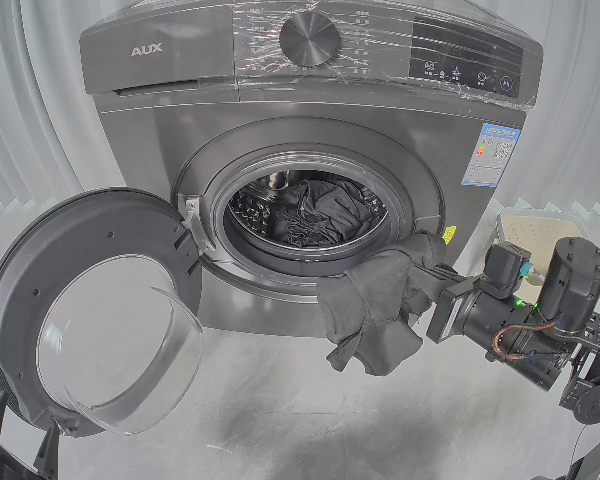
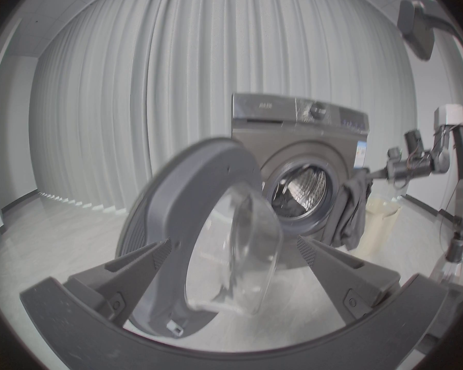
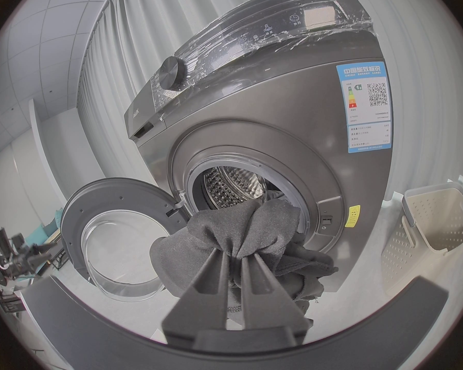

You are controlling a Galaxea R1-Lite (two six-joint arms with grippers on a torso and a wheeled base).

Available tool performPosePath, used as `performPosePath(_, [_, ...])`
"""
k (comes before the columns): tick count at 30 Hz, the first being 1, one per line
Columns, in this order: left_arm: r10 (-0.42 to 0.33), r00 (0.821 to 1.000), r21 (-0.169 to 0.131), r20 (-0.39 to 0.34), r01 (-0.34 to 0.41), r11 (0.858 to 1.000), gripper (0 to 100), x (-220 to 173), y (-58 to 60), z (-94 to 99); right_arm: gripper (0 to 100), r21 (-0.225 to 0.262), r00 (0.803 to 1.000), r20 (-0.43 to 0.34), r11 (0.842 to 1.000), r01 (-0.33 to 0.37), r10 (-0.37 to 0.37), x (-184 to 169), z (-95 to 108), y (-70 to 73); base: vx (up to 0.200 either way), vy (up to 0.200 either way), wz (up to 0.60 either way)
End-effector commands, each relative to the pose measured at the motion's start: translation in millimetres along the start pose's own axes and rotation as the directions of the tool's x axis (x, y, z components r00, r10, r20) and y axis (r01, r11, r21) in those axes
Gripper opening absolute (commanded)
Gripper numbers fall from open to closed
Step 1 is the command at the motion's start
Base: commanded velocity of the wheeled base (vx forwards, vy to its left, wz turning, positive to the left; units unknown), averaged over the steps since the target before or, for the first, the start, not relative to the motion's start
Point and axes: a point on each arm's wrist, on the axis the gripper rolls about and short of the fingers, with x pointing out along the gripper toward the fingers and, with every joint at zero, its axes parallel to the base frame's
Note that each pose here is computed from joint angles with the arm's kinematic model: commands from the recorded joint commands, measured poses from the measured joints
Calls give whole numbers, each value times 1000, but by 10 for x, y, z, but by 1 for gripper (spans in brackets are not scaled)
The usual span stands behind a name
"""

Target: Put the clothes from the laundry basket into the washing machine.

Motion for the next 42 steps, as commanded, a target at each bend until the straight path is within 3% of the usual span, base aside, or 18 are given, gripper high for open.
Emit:
performPosePath(1, [-78, 967, -4, 244, 82, 997, 100, -227, -16, 708, 0, -3, 1000, -5, 1000, -27, 27, 76, -91, 111, 0, 0, 0])
performPosePath(2, [-158, 968, 11, 194, 159, 987, 100, -195, -37, 830, 0, 1, 999, 12, 999, -40, 40, 132, -69, 162, 0, 0, 0])
performPosePath(4, [-215, 967, 9, 137, 216, 976, 100, -128, -53, 837, 0, 4, 999, 25, 999, -38, 38, 210, -48, 189, 0, 0, 0])
performPosePath(7, [-288, 957, -37, -35, 287, 957, 100, 167, -61, 765, 0, 11, 999, 52, 1000, -16, 16, 394, -4, 225, 0, 0, 0])
performPosePath(14, [-342, 934, -51, -106, 339, 940, 100, 561, -57, 754, 0, 28, 996, 90, 1000, -13, 10, 643, 45, 325, 0, 0, 0])
performPosePath(19, [-486, 854, -97, -185, 477, 874, 100, 892, -132, 762, 0, 74, 993, 114, 997, -36, 27, 799, 68, 396, 0, 0, 0])
performPosePath(20, [-486, 854, -97, -185, 477, 874, 100, 892, -132, 762, 0, 74, 993, 114, 997, -36, 27, 799, 68, 396, 0, 0, 0])
performPosePath(22, [-545, 807, -118, -227, 532, 838, 100, 1089, -209, 736, 0, 81, 993, 113, 996, -32, 22, 851, 46, 374, 0, 0, 0])
performPosePath(26, [-598, 766, -124, -236, 587, 800, 100, 1354, -330, 713, 0, 87, 992, 128, 996, -33, 22, 855, 61, 372, 0, 0, 0])
performPosePath(27, [-601, 764, -124, -236, 589, 798, 100, 1365, -337, 715, 0, 87, 992, 128, 996, -33, 22, 855, 61, 372, 0, 0, 0])
performPosePath(28, [-633, 737, -128, -238, 622, 772, 100, 1484, -422, 697, 0, 87, 992, 128, 996, -33, 22, 851, 62, 371, 0, 0, 0])
performPosePath(32, [-691, 672, -141, -268, 682, 718, 100, 1645, -596, 631, 0, 89, 992, 128, 996, -26, 14, 851, 59, 364, 0, 0, 0])
performPosePath(33, [-691, 672, -141, -268, 682, 718, 100, 1645, -596, 631, 0, 89, 992, 128, 996, -26, 14, 851, 59, 364, 0, 0, 0])
performPosePath(34, [-722, 627, -152, -293, 715, 683, 100, 1725, -710, 597, 0, 95, 992, 127, 995, -23, 11, 849, 56, 362, 0, 0, 0])
performPosePath(35, [-732, 611, -158, -301, 725, 670, 100, 1772, -757, 591, 0, 104, 992, 126, 994, -22, 9, 852, 51, 361, 0, 0, 0])
performPosePath(38, [-745, 584, -174, -323, 737, 653, 100, 1939, -855, 567, 0, 117, 992, 126, 993, -25, 11, 854, 46, 366, 0, 0, 0])
performPosePath(40, [-745, 584, -174, -323, 737, 653, 100, 1939, -855, 567, 0, 117, 992, 126, 993, -25, 11, 854, 46, 366, 0, 0, 0])
performPosePath(42, [-767, 562, -176, -309, 759, 627, 100, 2135, -992, 559, 0, 119, 992, 125, 993, -22, 7, 866, 30, 355, 0, 0, 0])
